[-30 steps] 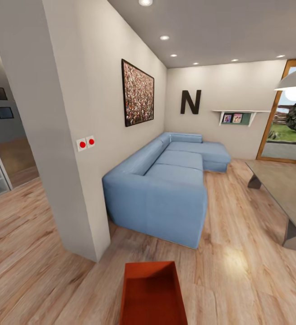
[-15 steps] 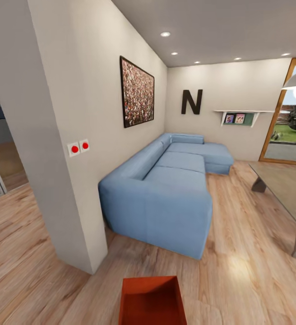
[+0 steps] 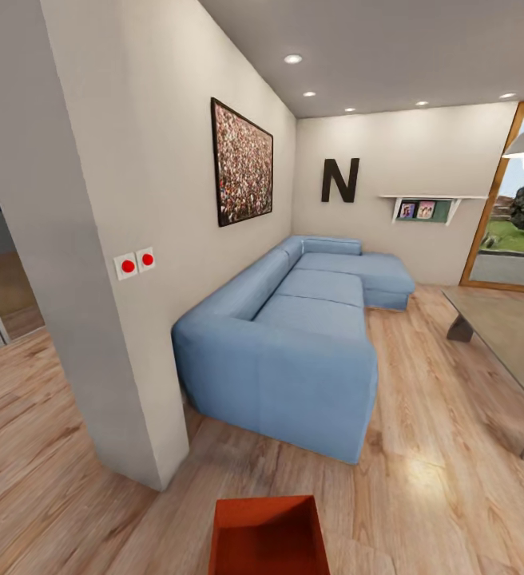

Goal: Move the two storage containers from the living room to the garage. In the garage, place one container on the floor and stack the other container on top of it (either order is fine).

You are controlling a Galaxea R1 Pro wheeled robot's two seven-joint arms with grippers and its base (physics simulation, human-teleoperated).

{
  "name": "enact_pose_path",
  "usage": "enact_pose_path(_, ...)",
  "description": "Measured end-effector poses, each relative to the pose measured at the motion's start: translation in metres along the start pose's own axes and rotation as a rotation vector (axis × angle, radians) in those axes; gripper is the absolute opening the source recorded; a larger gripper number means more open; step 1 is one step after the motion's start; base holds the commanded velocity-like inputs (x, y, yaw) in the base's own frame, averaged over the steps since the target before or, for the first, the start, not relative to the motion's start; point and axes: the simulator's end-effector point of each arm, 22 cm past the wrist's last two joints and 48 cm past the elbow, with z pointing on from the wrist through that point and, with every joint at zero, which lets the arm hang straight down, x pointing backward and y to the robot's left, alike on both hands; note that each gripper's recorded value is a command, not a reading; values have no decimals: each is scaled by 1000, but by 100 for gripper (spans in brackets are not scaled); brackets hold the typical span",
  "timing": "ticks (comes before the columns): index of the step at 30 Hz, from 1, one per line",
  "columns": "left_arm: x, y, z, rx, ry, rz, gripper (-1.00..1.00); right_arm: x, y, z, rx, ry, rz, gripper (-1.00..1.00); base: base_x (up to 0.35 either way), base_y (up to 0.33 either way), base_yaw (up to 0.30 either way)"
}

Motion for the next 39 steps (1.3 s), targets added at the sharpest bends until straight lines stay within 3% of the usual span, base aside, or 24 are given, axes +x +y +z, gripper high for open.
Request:
enact_pose_path(13,0,0,0,0,0,2,100,0,0,0,0,0,1,100,1,-193,0)
enact_pose_path(39,0,1,0,-1,-1,0,100,0,0,0,0,0,1,100,-37,25,0)
